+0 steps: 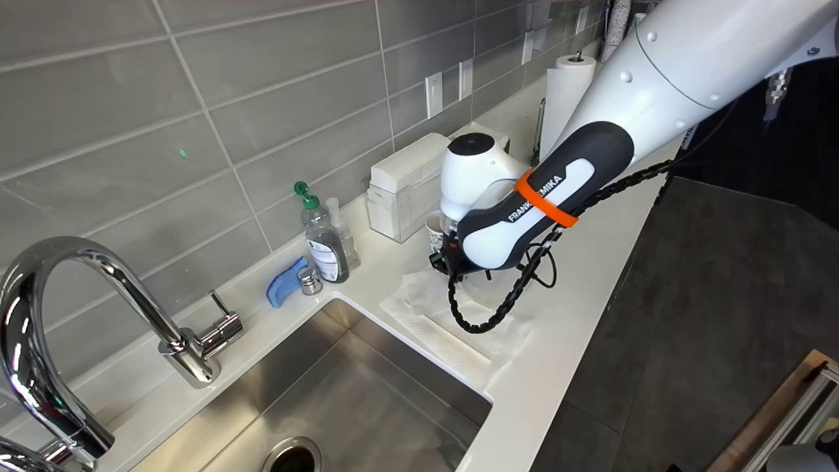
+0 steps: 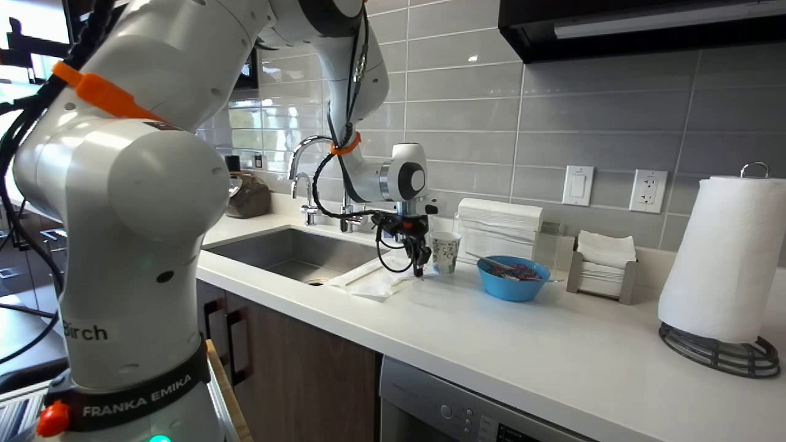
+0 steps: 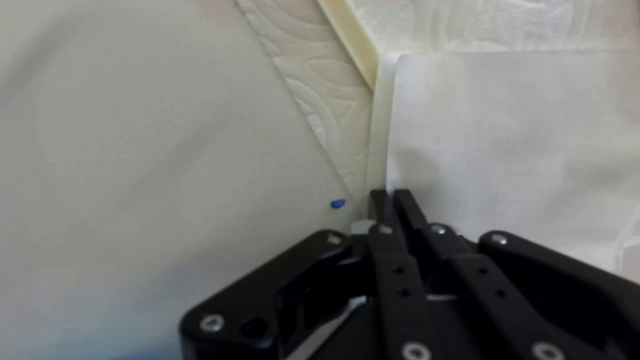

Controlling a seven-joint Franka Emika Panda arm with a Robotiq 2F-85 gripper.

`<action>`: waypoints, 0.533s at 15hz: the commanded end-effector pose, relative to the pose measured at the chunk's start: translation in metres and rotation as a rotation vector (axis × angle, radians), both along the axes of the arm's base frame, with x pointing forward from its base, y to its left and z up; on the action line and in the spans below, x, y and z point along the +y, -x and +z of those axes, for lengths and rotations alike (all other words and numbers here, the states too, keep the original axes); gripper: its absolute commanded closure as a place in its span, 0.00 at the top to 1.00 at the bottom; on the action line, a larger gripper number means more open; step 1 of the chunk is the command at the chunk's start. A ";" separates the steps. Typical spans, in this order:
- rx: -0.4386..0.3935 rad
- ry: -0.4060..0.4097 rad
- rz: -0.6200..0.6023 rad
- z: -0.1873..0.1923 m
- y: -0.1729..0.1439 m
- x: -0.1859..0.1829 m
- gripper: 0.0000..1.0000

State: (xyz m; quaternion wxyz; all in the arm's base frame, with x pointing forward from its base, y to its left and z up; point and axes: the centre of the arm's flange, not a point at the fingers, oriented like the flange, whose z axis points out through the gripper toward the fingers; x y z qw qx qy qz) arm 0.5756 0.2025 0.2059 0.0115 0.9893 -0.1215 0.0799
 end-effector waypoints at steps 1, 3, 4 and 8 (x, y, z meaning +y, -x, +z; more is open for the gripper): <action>0.007 0.005 0.003 0.012 0.000 0.005 0.01; 0.007 0.005 0.005 0.018 0.001 0.007 0.01; 0.007 0.006 0.005 0.020 0.001 0.008 0.01; 0.026 0.016 0.003 0.026 0.004 0.009 0.01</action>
